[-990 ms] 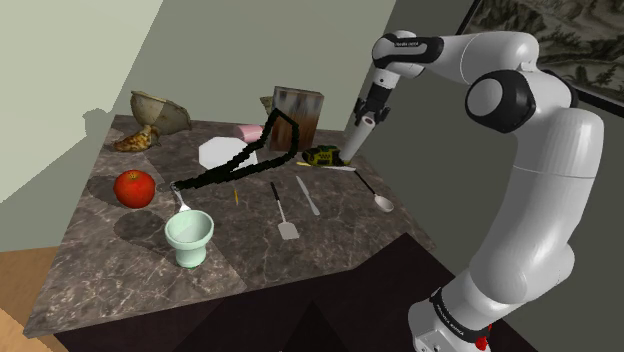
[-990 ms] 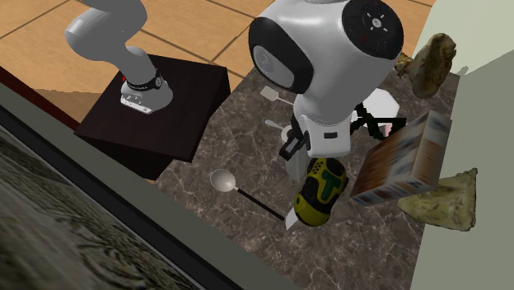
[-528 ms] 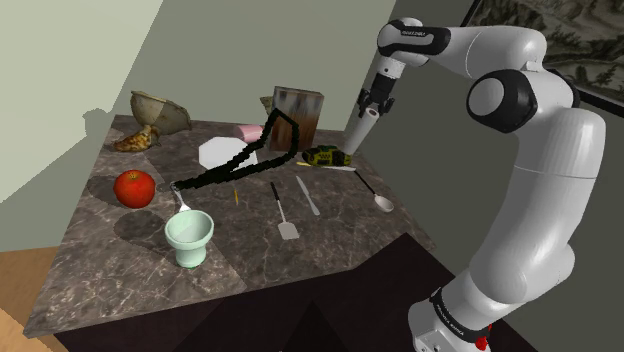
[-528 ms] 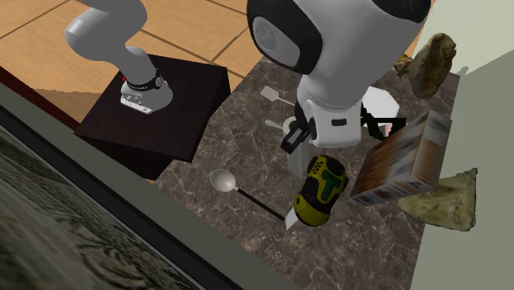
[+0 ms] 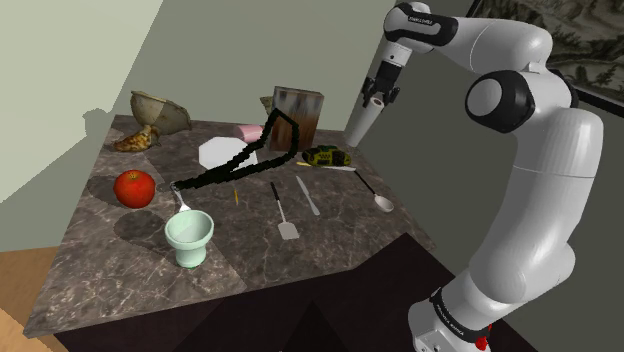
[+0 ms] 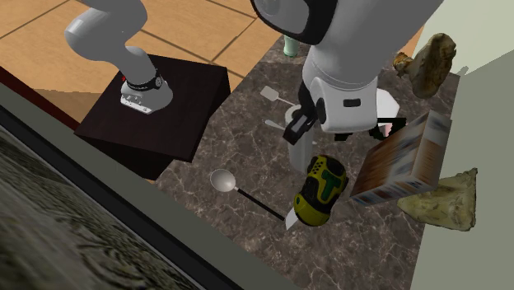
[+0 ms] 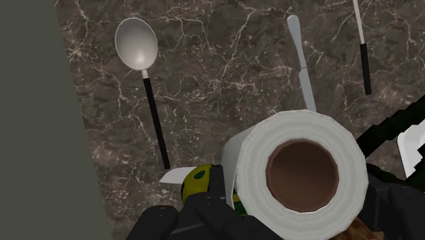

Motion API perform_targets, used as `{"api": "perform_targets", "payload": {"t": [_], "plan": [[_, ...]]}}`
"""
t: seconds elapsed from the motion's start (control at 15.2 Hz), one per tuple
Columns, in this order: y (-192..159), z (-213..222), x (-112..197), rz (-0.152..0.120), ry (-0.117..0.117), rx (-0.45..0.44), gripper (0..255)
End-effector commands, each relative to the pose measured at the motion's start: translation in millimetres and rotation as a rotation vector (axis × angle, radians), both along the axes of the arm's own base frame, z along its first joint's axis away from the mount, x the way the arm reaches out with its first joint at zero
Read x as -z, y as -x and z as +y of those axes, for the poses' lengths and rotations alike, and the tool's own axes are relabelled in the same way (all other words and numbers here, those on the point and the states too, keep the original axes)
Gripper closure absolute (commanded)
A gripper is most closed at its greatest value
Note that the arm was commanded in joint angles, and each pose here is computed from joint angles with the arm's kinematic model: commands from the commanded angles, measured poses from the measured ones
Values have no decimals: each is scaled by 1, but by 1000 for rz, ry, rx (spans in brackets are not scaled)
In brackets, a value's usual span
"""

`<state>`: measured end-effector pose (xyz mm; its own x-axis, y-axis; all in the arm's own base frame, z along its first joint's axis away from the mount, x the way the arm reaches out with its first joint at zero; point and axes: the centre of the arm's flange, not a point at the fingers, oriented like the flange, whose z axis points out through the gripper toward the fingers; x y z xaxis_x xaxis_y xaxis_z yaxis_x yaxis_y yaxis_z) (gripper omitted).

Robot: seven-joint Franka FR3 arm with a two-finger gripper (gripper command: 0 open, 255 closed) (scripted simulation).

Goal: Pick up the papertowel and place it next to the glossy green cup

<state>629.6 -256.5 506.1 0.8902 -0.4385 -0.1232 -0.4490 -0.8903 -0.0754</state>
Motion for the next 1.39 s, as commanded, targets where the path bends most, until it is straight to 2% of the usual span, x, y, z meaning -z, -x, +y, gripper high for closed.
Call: {"api": "perform_targets", "payload": {"t": [0.0,0.99,1.32], "plan": [[0,0,-10,0,0,0,255],[0,0,-86,0,0,0,255],[1,66,-87,1,0,0,255]]}}
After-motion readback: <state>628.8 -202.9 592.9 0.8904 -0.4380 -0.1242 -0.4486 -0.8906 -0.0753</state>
